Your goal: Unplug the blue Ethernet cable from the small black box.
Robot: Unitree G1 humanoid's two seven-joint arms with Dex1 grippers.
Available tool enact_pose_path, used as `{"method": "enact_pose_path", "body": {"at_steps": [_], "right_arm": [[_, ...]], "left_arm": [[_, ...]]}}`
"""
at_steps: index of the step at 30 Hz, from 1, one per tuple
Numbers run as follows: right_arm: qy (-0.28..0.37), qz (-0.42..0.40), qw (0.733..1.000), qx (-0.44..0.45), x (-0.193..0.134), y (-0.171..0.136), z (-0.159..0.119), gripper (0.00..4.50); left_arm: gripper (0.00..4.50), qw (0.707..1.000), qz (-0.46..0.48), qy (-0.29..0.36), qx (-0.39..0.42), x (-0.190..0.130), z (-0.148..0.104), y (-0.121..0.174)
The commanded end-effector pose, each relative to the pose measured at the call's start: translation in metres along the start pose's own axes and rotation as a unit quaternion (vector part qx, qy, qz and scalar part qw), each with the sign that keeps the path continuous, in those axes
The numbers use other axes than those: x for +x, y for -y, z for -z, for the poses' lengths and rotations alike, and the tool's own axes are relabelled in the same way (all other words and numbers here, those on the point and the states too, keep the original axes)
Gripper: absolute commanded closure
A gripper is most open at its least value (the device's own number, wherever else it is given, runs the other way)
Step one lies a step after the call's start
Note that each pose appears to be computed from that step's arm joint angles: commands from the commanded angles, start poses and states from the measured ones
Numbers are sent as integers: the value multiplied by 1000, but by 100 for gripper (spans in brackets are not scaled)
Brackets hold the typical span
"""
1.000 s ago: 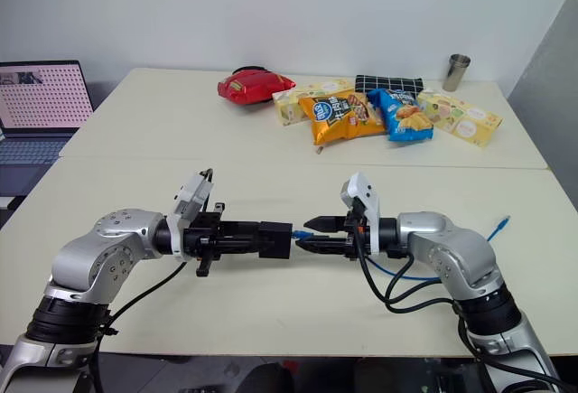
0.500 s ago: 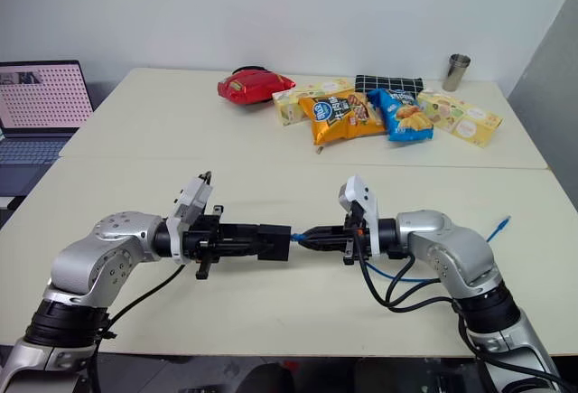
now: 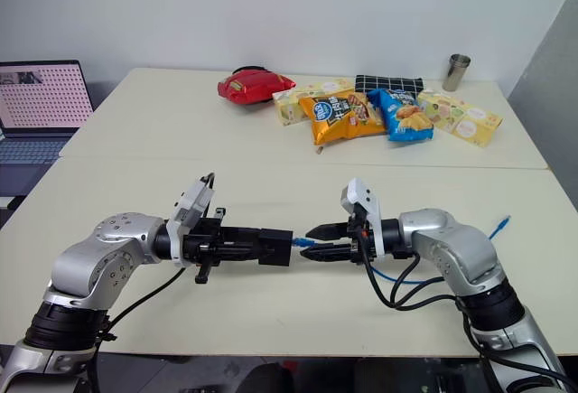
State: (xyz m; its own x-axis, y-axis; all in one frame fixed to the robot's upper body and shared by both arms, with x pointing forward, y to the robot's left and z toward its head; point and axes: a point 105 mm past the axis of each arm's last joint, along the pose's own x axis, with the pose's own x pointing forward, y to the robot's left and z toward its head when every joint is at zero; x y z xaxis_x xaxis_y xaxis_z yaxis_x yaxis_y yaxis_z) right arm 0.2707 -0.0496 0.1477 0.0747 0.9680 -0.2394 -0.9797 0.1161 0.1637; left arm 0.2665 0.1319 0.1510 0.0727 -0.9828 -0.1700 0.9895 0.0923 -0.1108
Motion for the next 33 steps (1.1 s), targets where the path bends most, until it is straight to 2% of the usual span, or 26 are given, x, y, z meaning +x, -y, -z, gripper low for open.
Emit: {"method": "enact_pose_path", "body": {"at_steps": [1,33], "right_arm": [[17,6,1000,-9,2,0,-9,241],[24,-15,1000,2,1,-5,-15,241]], "left_arm": [[372,1000,10,2,24,2,-7,4],[372,1000,4,-2,26,3,-6,6]]}}
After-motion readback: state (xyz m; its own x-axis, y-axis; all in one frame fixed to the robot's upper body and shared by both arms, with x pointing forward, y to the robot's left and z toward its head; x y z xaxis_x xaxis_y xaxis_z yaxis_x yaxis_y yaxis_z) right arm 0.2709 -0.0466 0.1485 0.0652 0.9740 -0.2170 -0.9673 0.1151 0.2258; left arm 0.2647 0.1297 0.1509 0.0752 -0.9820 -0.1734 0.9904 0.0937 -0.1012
